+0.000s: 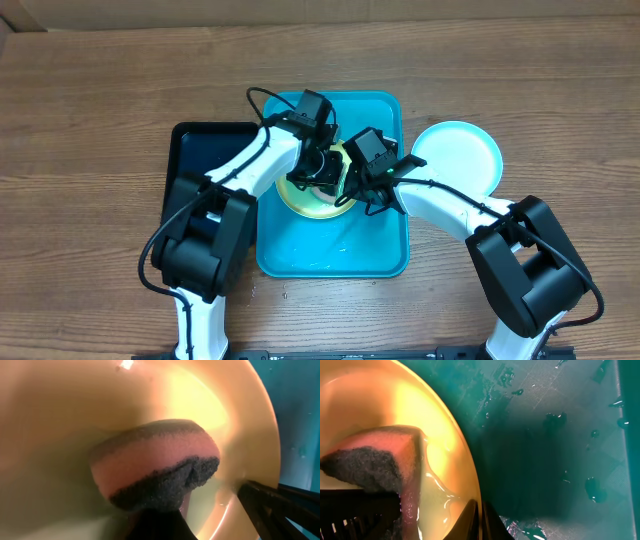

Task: Clean dirty plates on tray and stack at the side
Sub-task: 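Scrub the yellow plate with the sponge while the right gripper holds its rim, then carry the sponge with the left gripper back onto the black tray, then release the sponge on the black tray and raise the left gripper away, then lift the yellow plate by its rim with the right gripper and swing left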

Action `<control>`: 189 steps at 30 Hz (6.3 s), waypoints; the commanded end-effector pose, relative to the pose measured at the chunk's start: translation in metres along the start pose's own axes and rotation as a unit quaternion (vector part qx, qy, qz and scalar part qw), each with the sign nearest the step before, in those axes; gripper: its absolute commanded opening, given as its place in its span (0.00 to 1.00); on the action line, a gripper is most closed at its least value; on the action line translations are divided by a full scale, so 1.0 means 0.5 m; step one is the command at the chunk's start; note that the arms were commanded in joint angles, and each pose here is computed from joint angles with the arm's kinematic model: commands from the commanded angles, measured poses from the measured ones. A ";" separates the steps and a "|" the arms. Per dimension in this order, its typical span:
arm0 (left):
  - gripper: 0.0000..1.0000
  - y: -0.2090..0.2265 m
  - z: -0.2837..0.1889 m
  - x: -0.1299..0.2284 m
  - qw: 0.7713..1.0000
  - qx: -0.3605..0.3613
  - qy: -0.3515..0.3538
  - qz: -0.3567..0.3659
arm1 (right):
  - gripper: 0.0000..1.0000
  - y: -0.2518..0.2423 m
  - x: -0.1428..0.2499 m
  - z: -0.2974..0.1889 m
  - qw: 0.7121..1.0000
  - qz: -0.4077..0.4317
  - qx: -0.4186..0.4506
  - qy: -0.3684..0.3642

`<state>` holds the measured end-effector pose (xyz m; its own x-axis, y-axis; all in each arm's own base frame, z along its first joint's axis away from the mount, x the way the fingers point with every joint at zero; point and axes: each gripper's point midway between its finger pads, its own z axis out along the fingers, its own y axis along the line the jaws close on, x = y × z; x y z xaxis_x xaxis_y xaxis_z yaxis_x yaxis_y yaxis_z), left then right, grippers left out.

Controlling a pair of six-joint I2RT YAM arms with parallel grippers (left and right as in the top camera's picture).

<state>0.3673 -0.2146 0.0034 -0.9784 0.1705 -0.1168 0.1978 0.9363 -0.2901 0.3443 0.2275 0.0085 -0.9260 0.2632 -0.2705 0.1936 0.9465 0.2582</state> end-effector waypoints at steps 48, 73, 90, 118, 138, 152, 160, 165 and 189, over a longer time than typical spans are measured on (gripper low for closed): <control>0.04 0.109 -0.147 0.024 0.995 -0.040 0.009 -0.093 | 0.04 0.044 0.034 -0.012 0.998 -0.015 -0.045 0.033; 0.06 0.338 -0.291 0.102 0.954 -0.238 -0.044 -0.178 | 0.04 0.042 0.036 -0.012 0.998 -0.015 -0.044 0.034; 0.17 0.384 -0.194 0.167 0.953 -0.225 -0.029 -0.203 | 0.04 0.042 0.035 -0.012 0.998 -0.015 -0.044 0.034; 0.15 0.194 -0.590 0.160 0.948 -0.115 -0.239 -0.176 | 0.20 0.047 0.001 -0.011 0.999 -0.014 -0.042 -0.007; 1.00 0.188 -0.722 0.297 0.905 -0.163 -0.340 -0.197 | 0.16 0.043 0.014 0.017 0.999 -0.008 -0.042 0.002; 1.00 0.192 -0.693 0.287 0.917 -0.161 -0.307 -0.200 | 0.08 0.037 0.027 0.034 0.999 0.019 -0.036 0.016; 1.00 0.200 -0.673 0.273 0.922 -0.165 -0.284 -0.204 | 0.04 0.053 -0.066 -0.045 0.997 0.031 -0.070 -0.009; 1.00 0.207 -0.657 0.263 0.926 -0.168 -0.267 -0.207 | 0.04 0.111 -0.138 -0.125 0.993 0.034 -0.103 -0.045; 1.00 0.262 -0.507 0.206 0.948 -0.192 -0.114 -0.229 | 0.04 0.395 -0.148 -0.210 0.884 -0.237 -0.088 -0.394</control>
<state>0.2713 0.0044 0.1999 -0.9018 -0.3122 -0.2987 -0.3251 0.9457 -0.0068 0.4032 0.3813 0.1481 -0.4968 0.0724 -0.8649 -0.2482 0.9431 0.2215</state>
